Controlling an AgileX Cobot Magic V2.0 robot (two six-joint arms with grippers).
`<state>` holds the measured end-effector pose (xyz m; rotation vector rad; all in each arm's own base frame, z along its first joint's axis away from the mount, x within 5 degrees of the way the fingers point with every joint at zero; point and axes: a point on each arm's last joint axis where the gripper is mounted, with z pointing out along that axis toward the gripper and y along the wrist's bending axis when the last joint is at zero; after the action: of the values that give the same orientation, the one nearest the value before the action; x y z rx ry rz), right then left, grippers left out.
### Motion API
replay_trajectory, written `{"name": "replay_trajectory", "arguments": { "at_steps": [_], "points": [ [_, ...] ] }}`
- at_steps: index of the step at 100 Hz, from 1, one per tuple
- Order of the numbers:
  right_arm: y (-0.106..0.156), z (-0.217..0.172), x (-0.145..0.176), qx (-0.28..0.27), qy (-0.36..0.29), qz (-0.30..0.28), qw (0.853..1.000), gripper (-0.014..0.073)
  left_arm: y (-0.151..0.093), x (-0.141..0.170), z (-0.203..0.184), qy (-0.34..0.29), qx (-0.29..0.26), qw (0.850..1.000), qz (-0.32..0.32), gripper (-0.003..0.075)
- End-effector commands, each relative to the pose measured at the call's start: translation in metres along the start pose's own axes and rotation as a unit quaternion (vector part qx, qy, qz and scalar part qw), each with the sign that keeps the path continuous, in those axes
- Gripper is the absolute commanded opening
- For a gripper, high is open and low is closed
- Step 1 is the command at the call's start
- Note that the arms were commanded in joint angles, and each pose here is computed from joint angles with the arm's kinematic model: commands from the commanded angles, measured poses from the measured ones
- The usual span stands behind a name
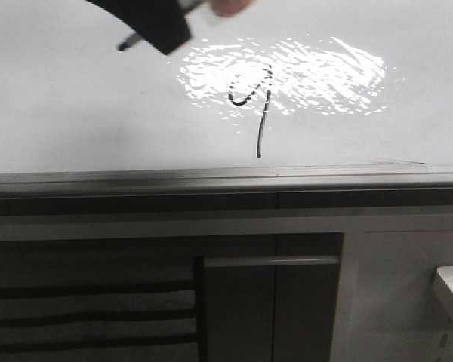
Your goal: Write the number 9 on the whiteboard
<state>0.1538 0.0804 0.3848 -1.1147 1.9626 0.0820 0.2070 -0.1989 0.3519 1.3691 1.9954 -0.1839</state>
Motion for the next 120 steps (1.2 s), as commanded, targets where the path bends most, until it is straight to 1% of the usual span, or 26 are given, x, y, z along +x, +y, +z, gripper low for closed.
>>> {"name": "replay_trajectory", "arguments": {
  "at_steps": [1, 7, 9, 14, 16, 21, 32, 38, 56, 65, 86, 96, 103, 120],
  "points": [
    [-0.011, -0.019, -0.004, 0.049, -0.035, 0.039, 0.997, 0.0385, 0.022, 0.012, -0.027, -0.008, -0.084, 0.99, -0.109, -0.002],
    [-0.013, -0.021, 0.001, 0.061, -0.031, 0.048, 0.997, 0.0385, 0.032, 0.032, -0.03, 0.006, -0.129, 0.978, -0.165, -0.002],
    [-0.013, -0.023, 0.001, 0.065, -0.032, 0.049, 0.996, 0.0385, 0.034, 0.038, -0.029, 0.009, -0.14, 0.975, -0.174, -0.002],
    [-0.014, -0.021, 0.004, 0.066, -0.026, 0.053, 0.996, 0.0385, 0.042, 0.054, -0.031, -0.001, -0.173, 0.96, -0.223, -0.002],
    [-0.014, -0.021, 0.004, 0.067, -0.026, 0.054, 0.996, 0.0385, 0.043, 0.059, -0.029, -0.005, -0.179, 0.956, -0.23, -0.002],
    [-0.014, -0.02, 0.006, 0.066, -0.023, 0.055, 0.996, 0.0385, 0.049, 0.072, -0.028, -0.027, -0.196, 0.942, -0.27, -0.002],
    [-0.014, -0.018, 0.007, 0.066, -0.022, 0.056, 0.996, 0.0385, 0.056, 0.091, -0.018, -0.066, -0.207, 0.921, -0.323, -0.002],
    [-0.013, -0.016, 0.008, 0.065, -0.021, 0.057, 0.996, 0.0385, 0.06, 0.1, -0.011, -0.077, -0.209, 0.911, -0.347, -0.002],
    [-0.013, -0.012, 0.011, 0.067, -0.022, 0.058, 0.996, 0.0385, 0.073, 0.111, 0.008, -0.106, -0.211, 0.891, -0.387, -0.002],
    [-0.013, -0.012, 0.011, 0.067, -0.022, 0.058, 0.996, 0.0385, 0.077, 0.111, 0.017, -0.111, -0.206, 0.887, -0.398, -0.002],
    [-0.013, -0.012, 0.011, 0.067, -0.022, 0.058, 0.996, 0.0385, 0.078, 0.117, 0.036, -0.091, -0.191, 0.88, -0.426, -0.002],
    [-0.013, -0.012, 0.011, 0.067, -0.023, 0.059, 0.996, 0.0385, 0.078, 0.117, 0.037, -0.089, -0.19, 0.879, -0.427, -0.0006],
    [-0.013, -0.012, 0.011, 0.066, -0.023, 0.06, 0.996, 0.0385, 0.079, 0.117, 0.037, -0.09, -0.19, 0.879, -0.427, 0.0052],
    [-0.013, -0.012, 0.01, 0.069, -0.026, 0.06, 0.996, 0.0385, 0.079, 0.116, 0.036, -0.087, -0.191, 0.881, -0.424, 0.0272]
  ]
}}
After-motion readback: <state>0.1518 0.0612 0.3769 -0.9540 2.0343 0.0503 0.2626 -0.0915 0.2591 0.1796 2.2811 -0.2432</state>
